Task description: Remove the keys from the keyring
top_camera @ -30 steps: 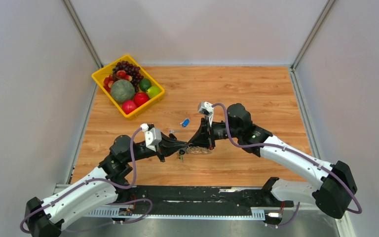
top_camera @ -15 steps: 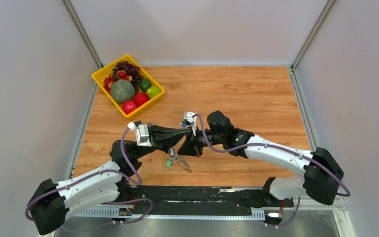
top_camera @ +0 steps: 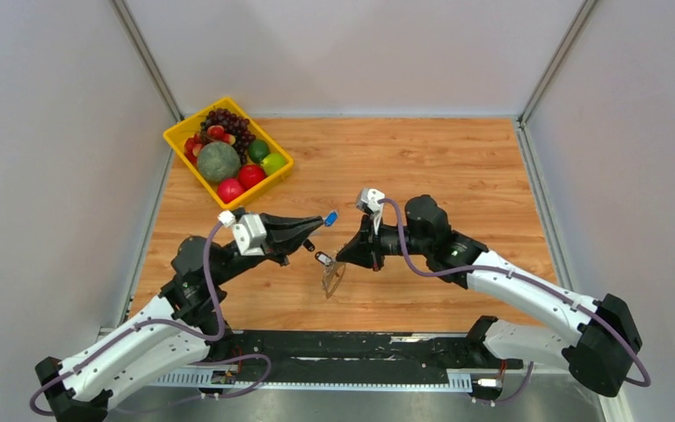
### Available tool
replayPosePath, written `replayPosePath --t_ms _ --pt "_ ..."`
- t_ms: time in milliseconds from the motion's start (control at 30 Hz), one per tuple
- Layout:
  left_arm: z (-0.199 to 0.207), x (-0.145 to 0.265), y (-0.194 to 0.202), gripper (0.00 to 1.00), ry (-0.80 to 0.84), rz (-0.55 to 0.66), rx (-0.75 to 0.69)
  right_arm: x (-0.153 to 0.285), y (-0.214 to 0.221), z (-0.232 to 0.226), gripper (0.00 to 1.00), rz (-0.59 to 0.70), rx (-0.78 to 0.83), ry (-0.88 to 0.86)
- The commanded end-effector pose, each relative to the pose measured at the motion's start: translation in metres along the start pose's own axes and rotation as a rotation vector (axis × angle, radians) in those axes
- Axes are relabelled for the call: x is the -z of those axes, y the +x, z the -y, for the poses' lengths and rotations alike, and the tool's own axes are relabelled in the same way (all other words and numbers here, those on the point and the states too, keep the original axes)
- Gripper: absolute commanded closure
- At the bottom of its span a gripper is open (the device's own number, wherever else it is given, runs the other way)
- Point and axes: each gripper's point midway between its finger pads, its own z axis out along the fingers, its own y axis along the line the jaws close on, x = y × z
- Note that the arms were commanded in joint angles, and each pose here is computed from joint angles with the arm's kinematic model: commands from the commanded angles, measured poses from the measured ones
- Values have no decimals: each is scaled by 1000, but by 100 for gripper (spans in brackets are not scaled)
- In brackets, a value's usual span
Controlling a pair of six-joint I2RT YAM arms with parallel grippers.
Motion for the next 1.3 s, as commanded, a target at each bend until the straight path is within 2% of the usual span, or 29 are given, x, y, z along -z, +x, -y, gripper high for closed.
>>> replayPosePath --t_ms 0,100,267,533,633,967,1100,1267 --pt "0 16 60 84 22 -345 -23 10 -18 -13 100 58 106 -60" --pt "4 23 77 83 45 -445 -4 15 -25 -16 100 72 122 -78" --pt "5 25 82 74 60 -490 -1 22 -36 -21 100 100 153 -86" --pt "33 21 80 62 197 -468 102 27 -50 -14 100 145 182 -20" --pt "33 21 86 58 183 -458 114 25 -55 -13 100 147 181 -20" --pt "15 35 101 57 108 -576 42 28 -69 -20 100 160 200 -64" --pt "17 34 103 57 104 -593 74 30 -70 -19 100 165 202 -58" --pt "21 29 101 50 121 -575 105 31 -70 -18 100 163 195 -65"
